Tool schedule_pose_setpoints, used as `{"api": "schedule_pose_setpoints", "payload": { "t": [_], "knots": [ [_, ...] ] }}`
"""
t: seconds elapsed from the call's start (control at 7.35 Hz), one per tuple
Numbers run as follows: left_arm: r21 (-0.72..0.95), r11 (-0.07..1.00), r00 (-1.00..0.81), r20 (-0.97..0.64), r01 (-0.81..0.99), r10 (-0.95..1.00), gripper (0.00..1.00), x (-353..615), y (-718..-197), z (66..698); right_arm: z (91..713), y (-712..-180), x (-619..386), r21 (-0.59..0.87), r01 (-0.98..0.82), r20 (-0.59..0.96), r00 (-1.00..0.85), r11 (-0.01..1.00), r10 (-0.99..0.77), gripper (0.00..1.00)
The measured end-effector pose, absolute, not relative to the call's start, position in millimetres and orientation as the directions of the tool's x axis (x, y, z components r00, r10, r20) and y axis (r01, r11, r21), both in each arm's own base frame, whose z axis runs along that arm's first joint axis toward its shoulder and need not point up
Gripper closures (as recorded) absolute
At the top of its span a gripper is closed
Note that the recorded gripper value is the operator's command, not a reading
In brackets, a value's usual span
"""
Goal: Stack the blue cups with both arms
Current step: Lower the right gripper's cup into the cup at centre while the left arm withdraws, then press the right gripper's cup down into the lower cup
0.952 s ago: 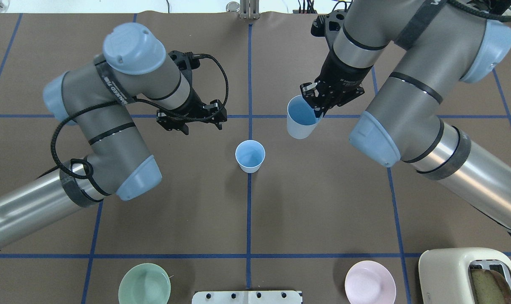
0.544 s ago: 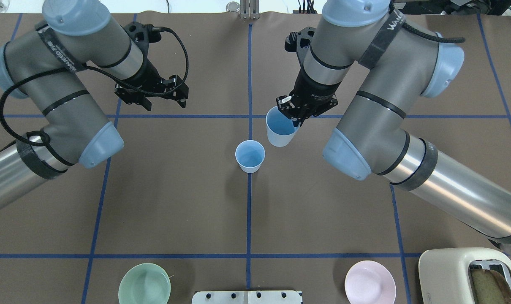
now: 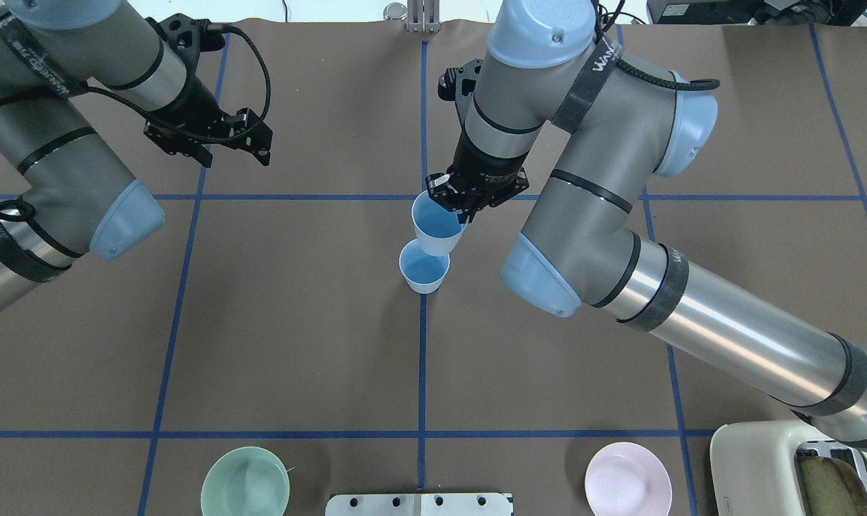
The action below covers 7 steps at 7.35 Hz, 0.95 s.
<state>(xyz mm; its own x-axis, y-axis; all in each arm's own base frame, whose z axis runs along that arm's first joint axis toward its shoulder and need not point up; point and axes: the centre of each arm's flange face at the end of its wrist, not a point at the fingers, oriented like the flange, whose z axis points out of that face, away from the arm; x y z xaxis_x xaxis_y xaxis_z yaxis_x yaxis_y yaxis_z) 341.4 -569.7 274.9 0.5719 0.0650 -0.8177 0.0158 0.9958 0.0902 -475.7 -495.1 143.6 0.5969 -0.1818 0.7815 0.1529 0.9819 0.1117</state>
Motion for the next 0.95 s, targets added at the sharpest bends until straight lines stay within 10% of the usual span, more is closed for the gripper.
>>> {"api": "schedule_pose_setpoints", "payload": {
  "t": [0.95],
  "knots": [
    [0.077,0.997,0.577,-0.815,0.018,0.053,0.06,327.9,-573.1,291.4,148.3,-476.7,-505.0,0.125,0.172,0.774,0.600,0.977,-0.204,0.92]
  ]
}}
